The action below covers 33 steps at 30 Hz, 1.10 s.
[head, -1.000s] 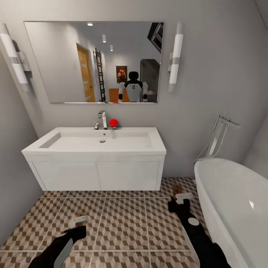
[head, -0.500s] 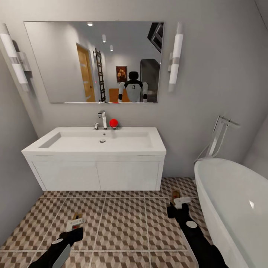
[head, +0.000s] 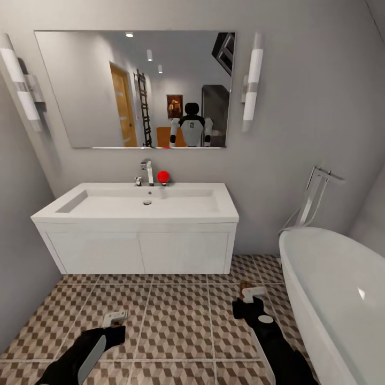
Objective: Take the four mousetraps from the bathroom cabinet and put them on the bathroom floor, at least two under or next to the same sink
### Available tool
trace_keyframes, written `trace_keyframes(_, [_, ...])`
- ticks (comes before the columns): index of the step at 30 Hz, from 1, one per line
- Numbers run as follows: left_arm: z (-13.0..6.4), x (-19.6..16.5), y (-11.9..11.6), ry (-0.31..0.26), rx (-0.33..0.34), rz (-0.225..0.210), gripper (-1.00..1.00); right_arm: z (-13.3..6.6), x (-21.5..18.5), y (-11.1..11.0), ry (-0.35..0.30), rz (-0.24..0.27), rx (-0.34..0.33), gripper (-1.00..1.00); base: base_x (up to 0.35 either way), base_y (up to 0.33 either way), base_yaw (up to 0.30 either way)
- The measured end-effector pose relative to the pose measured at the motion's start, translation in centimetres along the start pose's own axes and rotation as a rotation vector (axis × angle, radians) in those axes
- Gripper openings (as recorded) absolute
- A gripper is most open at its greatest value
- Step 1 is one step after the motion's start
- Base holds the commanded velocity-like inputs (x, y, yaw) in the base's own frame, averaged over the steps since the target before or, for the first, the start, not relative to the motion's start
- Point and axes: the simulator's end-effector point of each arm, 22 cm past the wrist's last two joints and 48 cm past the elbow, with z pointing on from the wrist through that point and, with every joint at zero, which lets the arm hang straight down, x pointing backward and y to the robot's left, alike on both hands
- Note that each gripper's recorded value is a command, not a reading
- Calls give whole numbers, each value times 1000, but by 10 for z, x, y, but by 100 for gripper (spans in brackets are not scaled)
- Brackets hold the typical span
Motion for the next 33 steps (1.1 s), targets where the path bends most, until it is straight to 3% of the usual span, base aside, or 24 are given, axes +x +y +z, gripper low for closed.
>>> trace_keyframes(5, [-6, -14, -8, -20, 16, 6, -100, -3, -14, -3, -29, 1, 4, -100, 0, 0, 0])
trace_keyframes(9, [-11, -12, -14, 28, 28, 20, -100, -3, -13, -5, -19, 2, 6, -100, 0, 0, 0])
trace_keyframes(13, [-13, -12, -16, 40, 32, 24, -100, -3, -13, -5, -17, 2, 6, -100, 0, 0, 0])
trace_keyframes(33, [19, 12, -14, 54, 33, 27, -100, 18, 14, -1, -20, 7, 0, -100, 0, 0, 0])
